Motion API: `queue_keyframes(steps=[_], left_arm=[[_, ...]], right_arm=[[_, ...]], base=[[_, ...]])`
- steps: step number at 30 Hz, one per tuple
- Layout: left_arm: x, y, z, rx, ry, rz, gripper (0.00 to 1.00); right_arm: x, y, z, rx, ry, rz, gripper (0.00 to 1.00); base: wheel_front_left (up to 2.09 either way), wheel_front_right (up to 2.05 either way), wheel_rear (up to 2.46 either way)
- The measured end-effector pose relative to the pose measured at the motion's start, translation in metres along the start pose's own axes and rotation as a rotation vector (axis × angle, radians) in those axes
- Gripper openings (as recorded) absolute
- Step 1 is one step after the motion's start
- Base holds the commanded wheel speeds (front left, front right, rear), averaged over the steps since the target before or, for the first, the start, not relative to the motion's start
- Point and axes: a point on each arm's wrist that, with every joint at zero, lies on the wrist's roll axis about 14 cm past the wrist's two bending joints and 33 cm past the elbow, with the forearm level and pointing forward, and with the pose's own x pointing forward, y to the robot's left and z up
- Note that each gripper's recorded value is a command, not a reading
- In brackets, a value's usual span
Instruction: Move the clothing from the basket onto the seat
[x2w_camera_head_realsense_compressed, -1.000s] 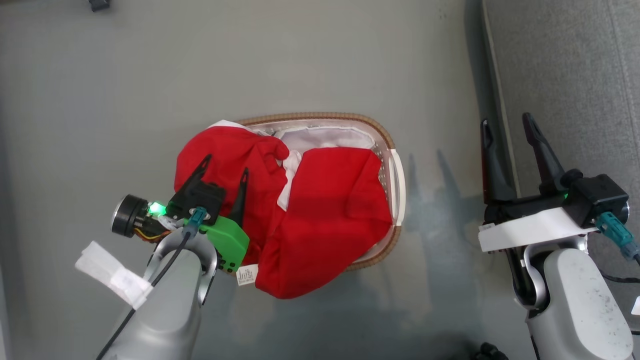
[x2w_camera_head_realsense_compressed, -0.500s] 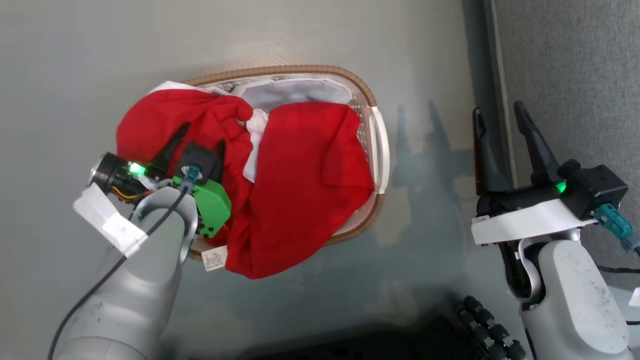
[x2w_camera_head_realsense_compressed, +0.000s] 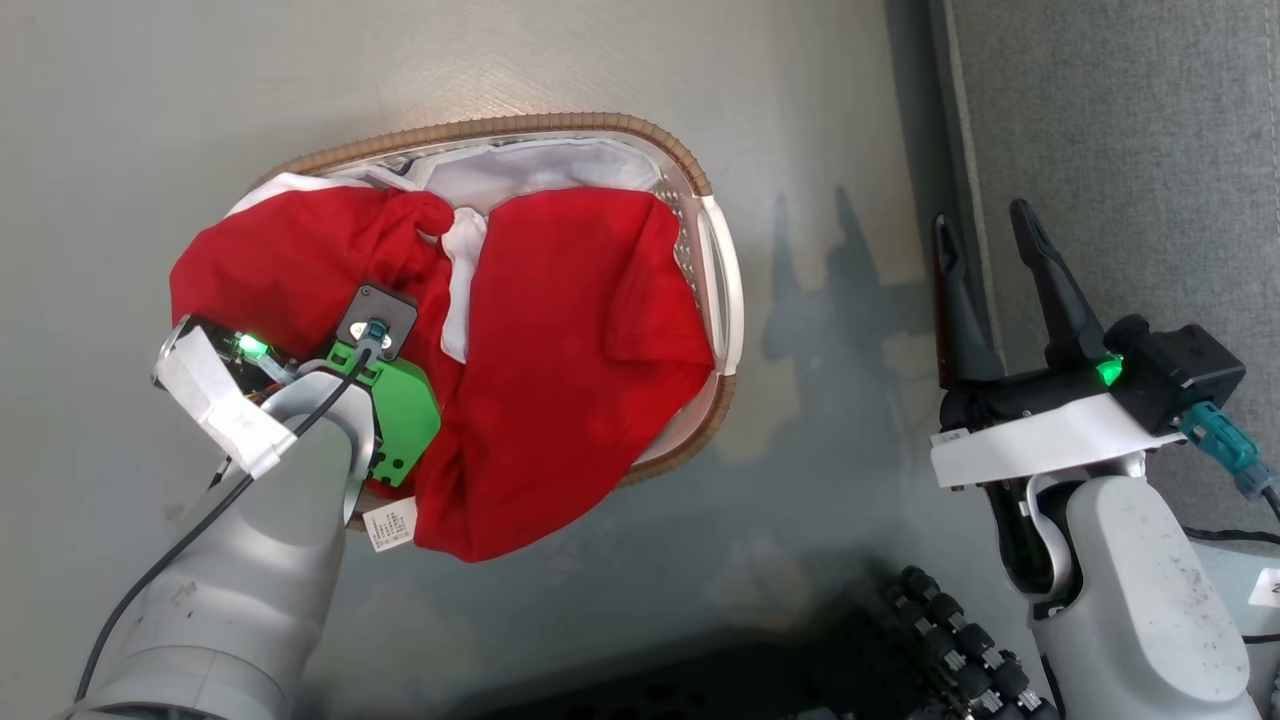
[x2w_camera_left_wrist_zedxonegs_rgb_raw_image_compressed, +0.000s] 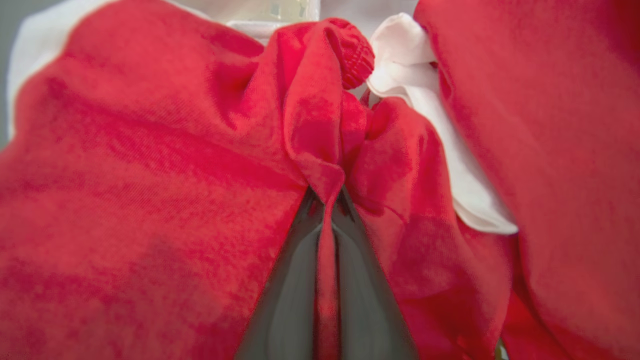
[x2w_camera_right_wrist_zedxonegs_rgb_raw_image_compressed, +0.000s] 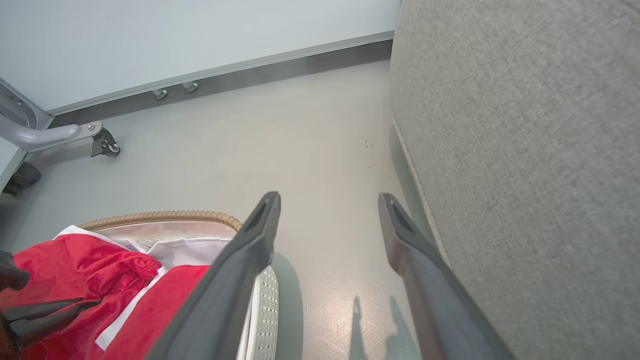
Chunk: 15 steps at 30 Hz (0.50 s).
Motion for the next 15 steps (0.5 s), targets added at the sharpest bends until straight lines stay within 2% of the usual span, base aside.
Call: queue_keyframes(steps=[15], left_arm=[[-0.028, -0.016, 0.045, -0.016, -0.164, -0.037, 0.0]], right_arm=[[-0.006, 0.006, 0.026, -0.013, -0.051, 0.011, 1.0]], base=[[0.0, 0.0, 0.0]])
